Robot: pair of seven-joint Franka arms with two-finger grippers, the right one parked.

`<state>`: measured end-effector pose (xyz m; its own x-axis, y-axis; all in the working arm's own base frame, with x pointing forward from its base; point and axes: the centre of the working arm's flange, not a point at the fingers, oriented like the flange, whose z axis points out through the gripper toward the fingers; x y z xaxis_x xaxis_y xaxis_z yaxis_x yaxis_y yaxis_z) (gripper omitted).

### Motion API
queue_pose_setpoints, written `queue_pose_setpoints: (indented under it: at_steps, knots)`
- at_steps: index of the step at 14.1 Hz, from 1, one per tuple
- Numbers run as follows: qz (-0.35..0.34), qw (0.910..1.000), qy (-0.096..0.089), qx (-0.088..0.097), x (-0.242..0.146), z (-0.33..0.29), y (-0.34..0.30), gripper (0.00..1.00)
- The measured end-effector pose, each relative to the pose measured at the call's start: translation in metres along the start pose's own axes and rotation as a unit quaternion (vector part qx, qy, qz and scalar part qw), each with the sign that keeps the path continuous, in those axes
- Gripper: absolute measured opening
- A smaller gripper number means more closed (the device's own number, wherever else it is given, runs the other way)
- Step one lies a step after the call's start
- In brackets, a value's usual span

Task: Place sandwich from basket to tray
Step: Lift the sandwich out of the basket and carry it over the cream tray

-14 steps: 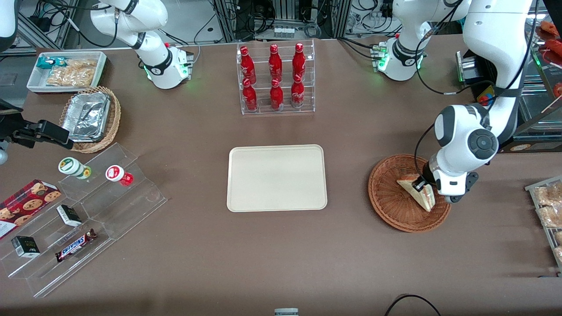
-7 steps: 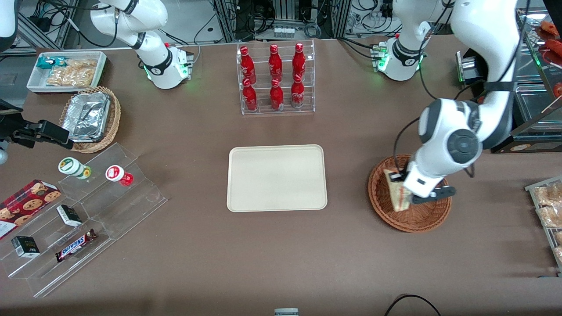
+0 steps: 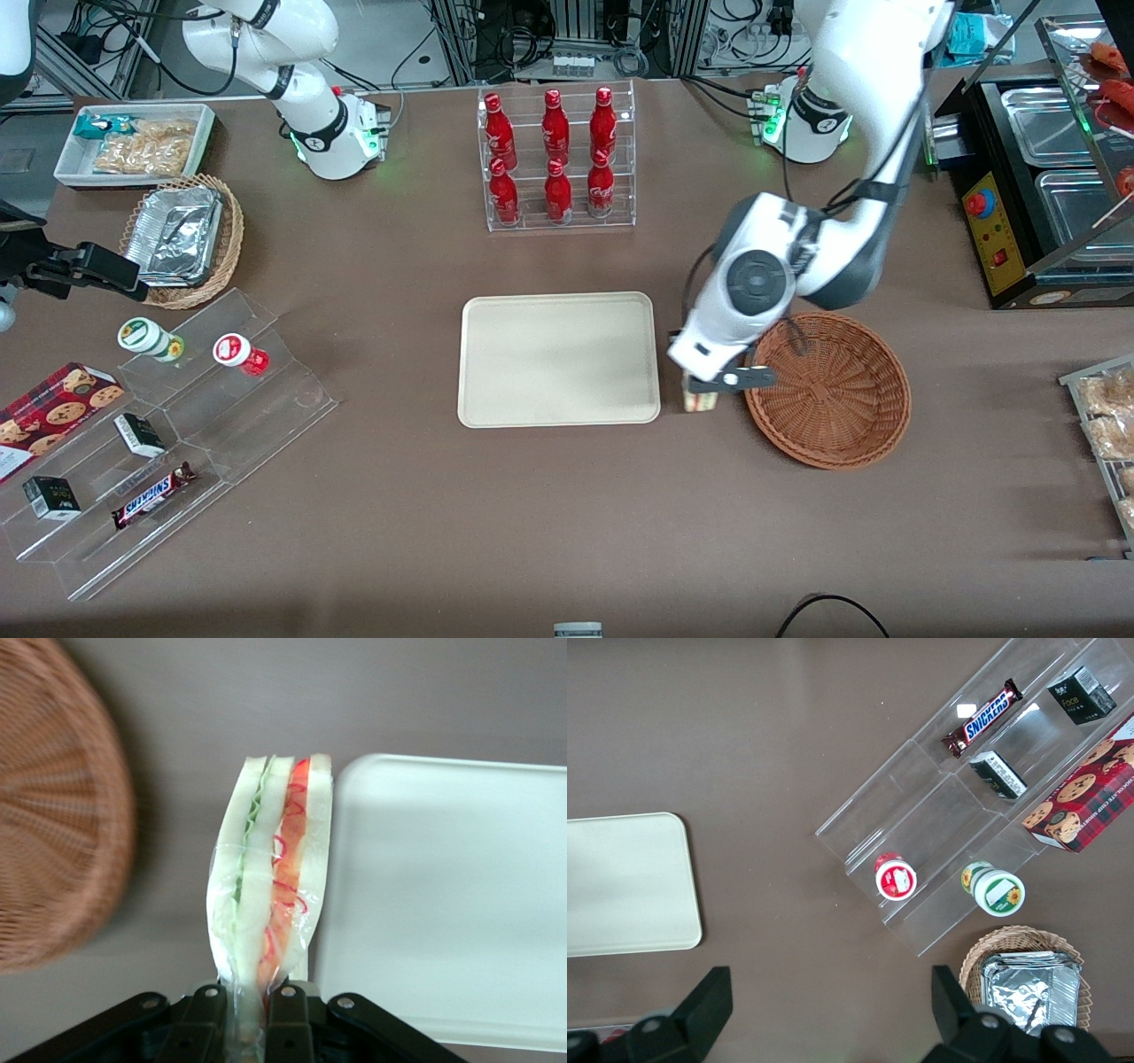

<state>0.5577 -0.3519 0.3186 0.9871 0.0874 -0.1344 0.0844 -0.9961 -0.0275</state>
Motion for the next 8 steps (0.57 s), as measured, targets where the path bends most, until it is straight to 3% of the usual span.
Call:
queue_pose_setpoints:
  at_steps: [3, 8]
  knots:
    - [-0.005, 0.9999, -0.005, -0.012, -0.015, 0.017, 0.063, 0.14]
    - [-0.007, 0.9999, 0.000, -0.013, -0.040, 0.042, 0.134, 0.14]
